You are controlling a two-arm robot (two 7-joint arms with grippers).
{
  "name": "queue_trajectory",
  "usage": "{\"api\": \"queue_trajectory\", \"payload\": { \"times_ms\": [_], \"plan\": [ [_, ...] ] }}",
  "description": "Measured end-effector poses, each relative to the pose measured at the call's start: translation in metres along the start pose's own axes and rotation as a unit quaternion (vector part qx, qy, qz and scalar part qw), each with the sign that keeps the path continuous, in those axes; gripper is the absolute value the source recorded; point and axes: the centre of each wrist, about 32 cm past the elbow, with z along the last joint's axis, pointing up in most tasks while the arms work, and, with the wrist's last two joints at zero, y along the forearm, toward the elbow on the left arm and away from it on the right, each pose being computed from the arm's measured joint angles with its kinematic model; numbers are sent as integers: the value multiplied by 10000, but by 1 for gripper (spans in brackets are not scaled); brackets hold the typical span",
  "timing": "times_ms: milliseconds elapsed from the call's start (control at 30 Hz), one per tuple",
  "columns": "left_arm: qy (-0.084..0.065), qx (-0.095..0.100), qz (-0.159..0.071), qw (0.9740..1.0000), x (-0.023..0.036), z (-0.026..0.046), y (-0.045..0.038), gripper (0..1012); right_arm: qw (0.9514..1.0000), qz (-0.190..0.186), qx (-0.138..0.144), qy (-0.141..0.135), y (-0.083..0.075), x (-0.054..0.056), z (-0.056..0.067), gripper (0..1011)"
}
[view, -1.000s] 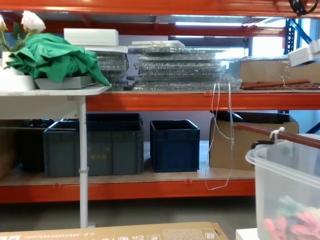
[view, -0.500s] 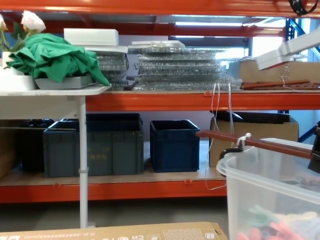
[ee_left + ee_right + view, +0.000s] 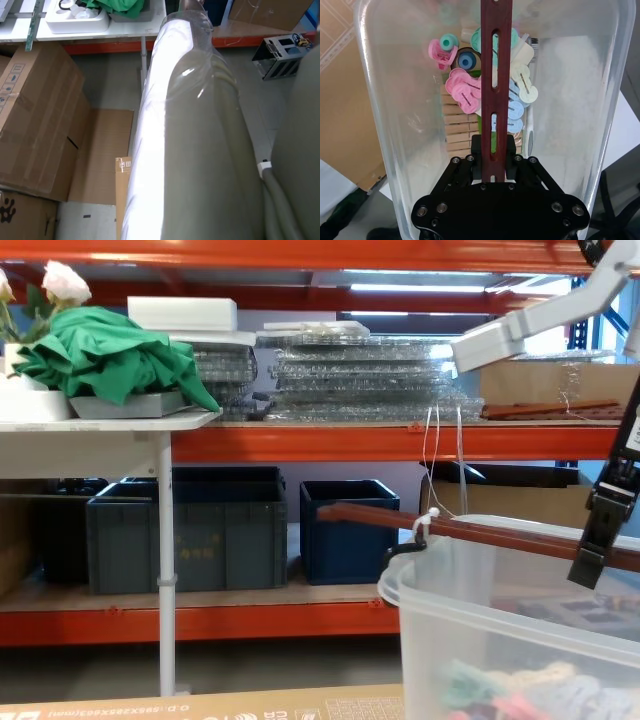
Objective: Use one hand to grasp the basket and place it at the designated location.
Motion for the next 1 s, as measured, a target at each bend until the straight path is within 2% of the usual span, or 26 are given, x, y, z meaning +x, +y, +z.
{"api": "queue_trajectory", "payload": {
  "times_ms": [400, 500, 667, 1000],
  "plan": [
    [0, 0, 0, 10000, 0, 0, 0, 0, 9965, -79, 258, -790, 0, 148, 163, 234],
    [0, 0, 0, 10000, 0, 0, 0, 0, 9932, -67, 353, -1112, 29, 188, 234, 235],
    [2, 0, 0, 10000, 0, -2, 0, 0, 9891, -71, 435, -1408, 51, 219, 315, 235],
    [0, 0, 0, 10000, 0, 0, 0, 0, 9749, -193, 599, -2136, 66, 295, 573, 235]
  ]
}}
